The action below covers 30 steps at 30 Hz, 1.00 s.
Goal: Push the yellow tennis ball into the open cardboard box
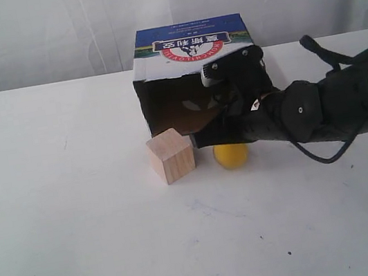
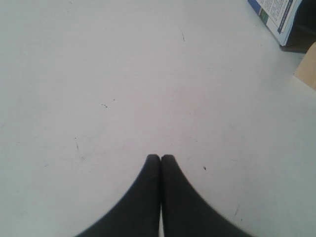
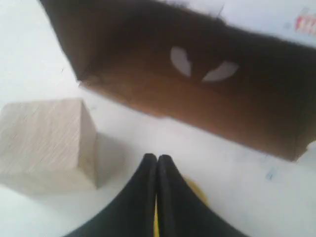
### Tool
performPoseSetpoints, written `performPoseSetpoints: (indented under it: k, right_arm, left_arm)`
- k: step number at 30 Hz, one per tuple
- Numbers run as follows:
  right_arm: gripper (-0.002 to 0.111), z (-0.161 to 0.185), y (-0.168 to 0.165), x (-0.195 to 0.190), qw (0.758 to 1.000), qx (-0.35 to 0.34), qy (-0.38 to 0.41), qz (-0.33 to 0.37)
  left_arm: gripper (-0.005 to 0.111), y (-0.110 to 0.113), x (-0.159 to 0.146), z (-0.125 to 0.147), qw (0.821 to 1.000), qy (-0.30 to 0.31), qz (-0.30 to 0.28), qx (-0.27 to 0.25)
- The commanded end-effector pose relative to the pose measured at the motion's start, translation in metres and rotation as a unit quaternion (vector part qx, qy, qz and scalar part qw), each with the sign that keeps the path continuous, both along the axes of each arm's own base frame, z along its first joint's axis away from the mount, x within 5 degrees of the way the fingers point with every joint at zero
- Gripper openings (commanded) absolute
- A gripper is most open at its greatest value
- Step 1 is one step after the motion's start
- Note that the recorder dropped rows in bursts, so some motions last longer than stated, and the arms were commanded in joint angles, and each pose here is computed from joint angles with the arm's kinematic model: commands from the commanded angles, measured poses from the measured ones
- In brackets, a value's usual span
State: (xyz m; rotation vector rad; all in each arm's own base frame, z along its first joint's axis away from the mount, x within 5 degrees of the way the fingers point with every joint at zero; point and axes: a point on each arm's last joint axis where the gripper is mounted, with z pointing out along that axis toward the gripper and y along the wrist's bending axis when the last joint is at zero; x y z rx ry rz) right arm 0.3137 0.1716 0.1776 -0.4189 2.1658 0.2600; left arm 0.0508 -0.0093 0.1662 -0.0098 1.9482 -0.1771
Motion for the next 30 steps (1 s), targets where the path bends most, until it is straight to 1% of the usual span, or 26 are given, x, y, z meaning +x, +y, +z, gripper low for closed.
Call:
performPoseSetpoints:
  k: [1,7,11,13,17,22,30]
  right_arm:
    - [0.0,-0.007,0.0,-0.005,0.999,-0.002,0.046,0.006]
    - [0.0,-0.035,0.0,0.007,0.999,-0.01,0.023,-0.021]
    - [0.0,-0.053,0.0,0.01,0.999,-0.018,0.034,-0.027]
    - [0.0,-0.057,0.0,0.01,0.999,-0.021,0.038,-0.027]
    - [0.0,-0.055,0.0,0.012,0.999,-0.019,0.025,-0.031]
    - [0.0,-0.046,-0.003,0.02,0.998,-0.001,-0.033,-0.062]
    - [0.0,-0.032,-0.006,0.028,0.989,0.014,-0.121,-0.087]
  left_arm:
    - [0.0,-0.001,0.0,-0.001,1.0,0.002,-0.002,-0.006]
    - [0.0,-0.001,0.0,-0.001,1.0,0.002,-0.002,-0.006]
    - [0.0,-0.001,0.0,-0.001,1.0,0.002,-0.002,-0.006]
    - [0.0,-0.001,0.0,-0.001,1.0,0.002,-0.002,-0.006]
    - [0.0,-0.001,0.0,-0.001,1.0,0.002,-0.002,-0.006]
    - [0.0,-0.001,0.0,-0.001,1.0,0.002,-0.002,-0.006]
    - [0.0,-0.001,0.0,-0.001,1.0,0.002,-0.002,-0.006]
